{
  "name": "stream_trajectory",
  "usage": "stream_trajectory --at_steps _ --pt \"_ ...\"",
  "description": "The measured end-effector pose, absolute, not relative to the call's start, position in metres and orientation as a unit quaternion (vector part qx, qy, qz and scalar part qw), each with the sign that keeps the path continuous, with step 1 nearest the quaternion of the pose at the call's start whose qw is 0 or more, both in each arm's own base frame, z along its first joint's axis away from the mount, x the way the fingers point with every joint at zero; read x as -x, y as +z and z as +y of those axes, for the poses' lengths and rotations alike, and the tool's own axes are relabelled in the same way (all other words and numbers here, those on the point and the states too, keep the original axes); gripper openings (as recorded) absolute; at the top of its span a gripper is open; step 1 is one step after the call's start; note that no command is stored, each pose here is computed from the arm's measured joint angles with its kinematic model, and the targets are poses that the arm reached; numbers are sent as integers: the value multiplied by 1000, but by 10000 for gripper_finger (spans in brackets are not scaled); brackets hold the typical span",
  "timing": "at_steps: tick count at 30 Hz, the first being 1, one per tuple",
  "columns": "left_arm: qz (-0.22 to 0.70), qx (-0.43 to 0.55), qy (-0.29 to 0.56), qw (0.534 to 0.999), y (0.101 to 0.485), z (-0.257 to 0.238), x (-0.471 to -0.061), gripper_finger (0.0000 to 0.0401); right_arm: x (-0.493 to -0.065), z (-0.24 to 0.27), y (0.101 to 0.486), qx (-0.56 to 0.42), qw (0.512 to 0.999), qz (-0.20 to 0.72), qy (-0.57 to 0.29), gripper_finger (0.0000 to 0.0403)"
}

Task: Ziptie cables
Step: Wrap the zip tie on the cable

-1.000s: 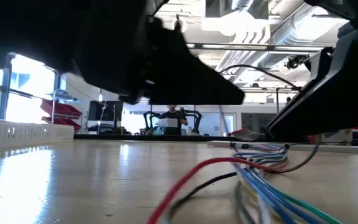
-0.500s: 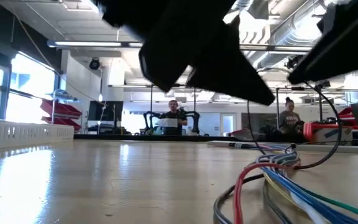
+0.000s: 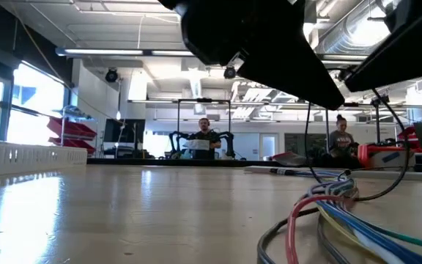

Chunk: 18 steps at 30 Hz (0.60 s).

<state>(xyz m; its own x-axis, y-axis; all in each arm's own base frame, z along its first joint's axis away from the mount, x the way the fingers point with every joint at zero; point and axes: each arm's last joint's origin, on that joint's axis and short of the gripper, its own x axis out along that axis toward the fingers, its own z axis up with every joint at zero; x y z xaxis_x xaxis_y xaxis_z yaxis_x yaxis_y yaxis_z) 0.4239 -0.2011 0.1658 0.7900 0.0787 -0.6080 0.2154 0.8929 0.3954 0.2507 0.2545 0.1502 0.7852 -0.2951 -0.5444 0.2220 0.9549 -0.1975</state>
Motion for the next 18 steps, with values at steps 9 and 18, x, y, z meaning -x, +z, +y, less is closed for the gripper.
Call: stream_trajectory --at_steps 9,18 --pt "319 -217 -46 921 167 -202 -424 17 -248 252 133 57 933 316 -165 2" --pt "339 -201 -38 918 172 -199 -417 96 -242 248 129 29 925 323 -196 1"
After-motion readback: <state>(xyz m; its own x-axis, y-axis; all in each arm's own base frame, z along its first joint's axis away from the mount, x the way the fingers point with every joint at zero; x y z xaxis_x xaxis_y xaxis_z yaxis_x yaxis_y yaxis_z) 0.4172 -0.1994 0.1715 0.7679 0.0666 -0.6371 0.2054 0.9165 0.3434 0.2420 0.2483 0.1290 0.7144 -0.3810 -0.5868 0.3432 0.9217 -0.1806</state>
